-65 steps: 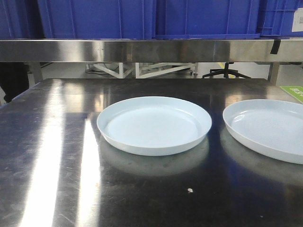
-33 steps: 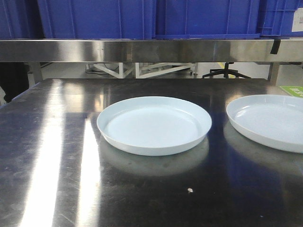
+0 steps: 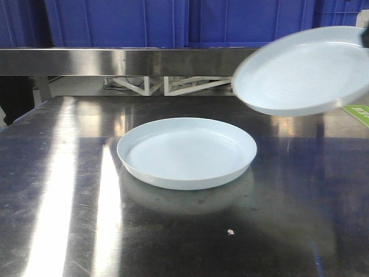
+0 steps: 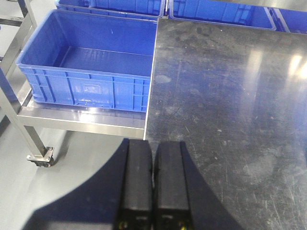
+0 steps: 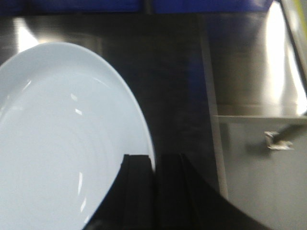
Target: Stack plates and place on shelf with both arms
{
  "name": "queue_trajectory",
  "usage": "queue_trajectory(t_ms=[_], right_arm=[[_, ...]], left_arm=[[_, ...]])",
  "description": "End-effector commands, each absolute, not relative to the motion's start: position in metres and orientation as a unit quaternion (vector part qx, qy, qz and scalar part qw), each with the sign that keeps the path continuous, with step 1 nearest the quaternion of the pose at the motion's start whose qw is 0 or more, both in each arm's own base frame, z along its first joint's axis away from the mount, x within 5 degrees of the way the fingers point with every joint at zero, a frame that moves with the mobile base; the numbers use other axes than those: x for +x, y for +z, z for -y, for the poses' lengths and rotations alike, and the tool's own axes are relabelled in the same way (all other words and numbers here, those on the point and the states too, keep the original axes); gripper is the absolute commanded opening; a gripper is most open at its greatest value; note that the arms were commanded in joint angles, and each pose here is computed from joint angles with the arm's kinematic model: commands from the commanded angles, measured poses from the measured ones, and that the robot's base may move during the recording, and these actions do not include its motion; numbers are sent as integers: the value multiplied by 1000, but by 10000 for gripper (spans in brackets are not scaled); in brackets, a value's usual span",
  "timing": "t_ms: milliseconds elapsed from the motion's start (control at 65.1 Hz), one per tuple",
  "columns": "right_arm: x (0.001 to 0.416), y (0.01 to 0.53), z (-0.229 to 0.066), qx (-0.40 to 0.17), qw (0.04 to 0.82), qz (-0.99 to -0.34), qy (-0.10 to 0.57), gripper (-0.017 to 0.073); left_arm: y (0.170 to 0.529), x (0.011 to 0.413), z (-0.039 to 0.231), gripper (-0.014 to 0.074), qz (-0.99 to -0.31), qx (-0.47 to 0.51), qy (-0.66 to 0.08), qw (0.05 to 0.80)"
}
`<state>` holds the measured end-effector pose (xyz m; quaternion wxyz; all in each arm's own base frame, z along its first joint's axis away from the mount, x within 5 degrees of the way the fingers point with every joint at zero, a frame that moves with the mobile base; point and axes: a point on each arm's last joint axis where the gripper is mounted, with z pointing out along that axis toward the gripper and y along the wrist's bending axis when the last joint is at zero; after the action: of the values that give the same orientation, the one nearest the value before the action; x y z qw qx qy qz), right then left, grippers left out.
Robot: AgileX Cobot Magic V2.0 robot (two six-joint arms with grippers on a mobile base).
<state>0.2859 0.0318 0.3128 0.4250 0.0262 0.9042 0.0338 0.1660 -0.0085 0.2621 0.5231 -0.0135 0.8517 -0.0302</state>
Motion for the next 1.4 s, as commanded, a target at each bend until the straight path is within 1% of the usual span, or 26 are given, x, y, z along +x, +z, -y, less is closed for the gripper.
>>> queue_trajectory(t_ms=[0,184,292,430,568,599,645,768,799,845,998,1213,1382], right_arm=[[288,338,-59,-17,477,-876,65,53],[301,324,-114,-85,452,-882,100,53],[310,312,-134,-107,434,-888,105,53],[317,297,-146,-119,416,-895,105,53],[322,285,-150,-122,402,-902,101,64],[323,283,-151,-123,399,-903,101,86],[323,281,-152,-125,395,-905,100,144],[324,274,-154,-127,382,-910,96,400],[324,272,-154,-127,379,-912,95,440],[324,269,-155,-127,371,-915,92,469],[326,256,-155,-128,343,-927,81,440],[330,242,-157,-129,323,-935,75,393],[333,229,-159,-130,307,-940,69,391]], left_arm=[[280,170,11,85,-819,-9,-41,573],[280,170,11,85,-819,-9,-41,573],[280,170,11,85,-819,-9,-41,573],[280,170,11,85,-819,-9,-41,573],[280,170,11,85,-819,-9,-41,573],[280,170,11,85,-819,-9,-41,573],[280,170,11,85,-819,-9,-41,573],[280,170,11,85,-819,-9,-41,573],[280,170,11,85,-819,-9,-41,573],[280,170,11,85,-819,-9,-41,573],[280,170,11,85,-819,-9,-41,573],[280,170,11,85,-819,-9,-41,573],[280,170,11,85,-819,-9,-41,573]])
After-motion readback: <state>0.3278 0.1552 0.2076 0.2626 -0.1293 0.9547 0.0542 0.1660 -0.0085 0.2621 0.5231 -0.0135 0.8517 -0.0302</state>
